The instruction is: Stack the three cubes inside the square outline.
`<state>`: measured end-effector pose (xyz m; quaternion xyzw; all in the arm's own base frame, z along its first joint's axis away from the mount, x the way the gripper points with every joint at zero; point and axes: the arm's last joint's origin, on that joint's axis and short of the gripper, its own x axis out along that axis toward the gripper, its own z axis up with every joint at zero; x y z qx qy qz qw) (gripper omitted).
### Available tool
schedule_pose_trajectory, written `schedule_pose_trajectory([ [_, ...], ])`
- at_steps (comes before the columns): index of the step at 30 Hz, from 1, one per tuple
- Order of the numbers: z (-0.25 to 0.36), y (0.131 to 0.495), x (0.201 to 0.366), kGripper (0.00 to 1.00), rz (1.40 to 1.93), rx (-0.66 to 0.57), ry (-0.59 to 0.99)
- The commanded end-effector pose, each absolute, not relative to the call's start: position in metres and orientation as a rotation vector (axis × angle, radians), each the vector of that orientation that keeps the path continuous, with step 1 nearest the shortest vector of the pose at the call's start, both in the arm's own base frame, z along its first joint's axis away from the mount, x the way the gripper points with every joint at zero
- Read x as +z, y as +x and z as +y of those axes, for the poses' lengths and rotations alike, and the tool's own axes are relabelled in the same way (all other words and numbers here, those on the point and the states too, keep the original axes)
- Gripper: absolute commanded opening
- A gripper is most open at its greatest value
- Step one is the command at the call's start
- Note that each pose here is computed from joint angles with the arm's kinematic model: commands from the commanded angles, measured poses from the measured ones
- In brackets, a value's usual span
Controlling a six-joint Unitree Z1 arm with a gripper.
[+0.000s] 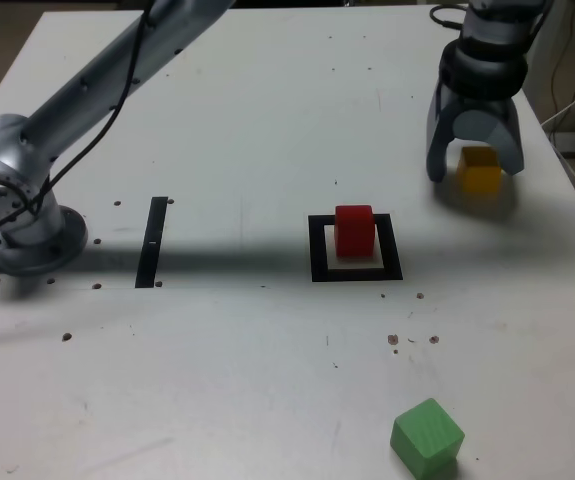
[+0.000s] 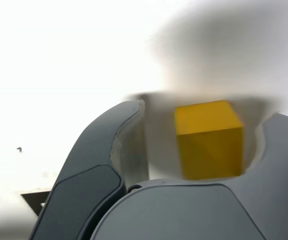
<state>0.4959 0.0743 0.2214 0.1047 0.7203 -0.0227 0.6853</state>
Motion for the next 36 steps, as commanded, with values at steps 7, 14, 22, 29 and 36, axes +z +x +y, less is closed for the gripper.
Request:
schedule_pose_trajectory([
  [7,0.071,0.503,0.217,0.37,1.578,-0.062,0.241],
  [14,0.07,0.505,0.215,0.23,1.568,-0.061,0.243],
  [22,0.067,0.504,0.222,0.16,1.559,-0.062,0.252],
  [29,0.064,0.488,0.246,0.15,1.553,-0.061,0.255],
  [36,0.049,0.453,0.286,0.15,1.539,-0.108,0.242],
])
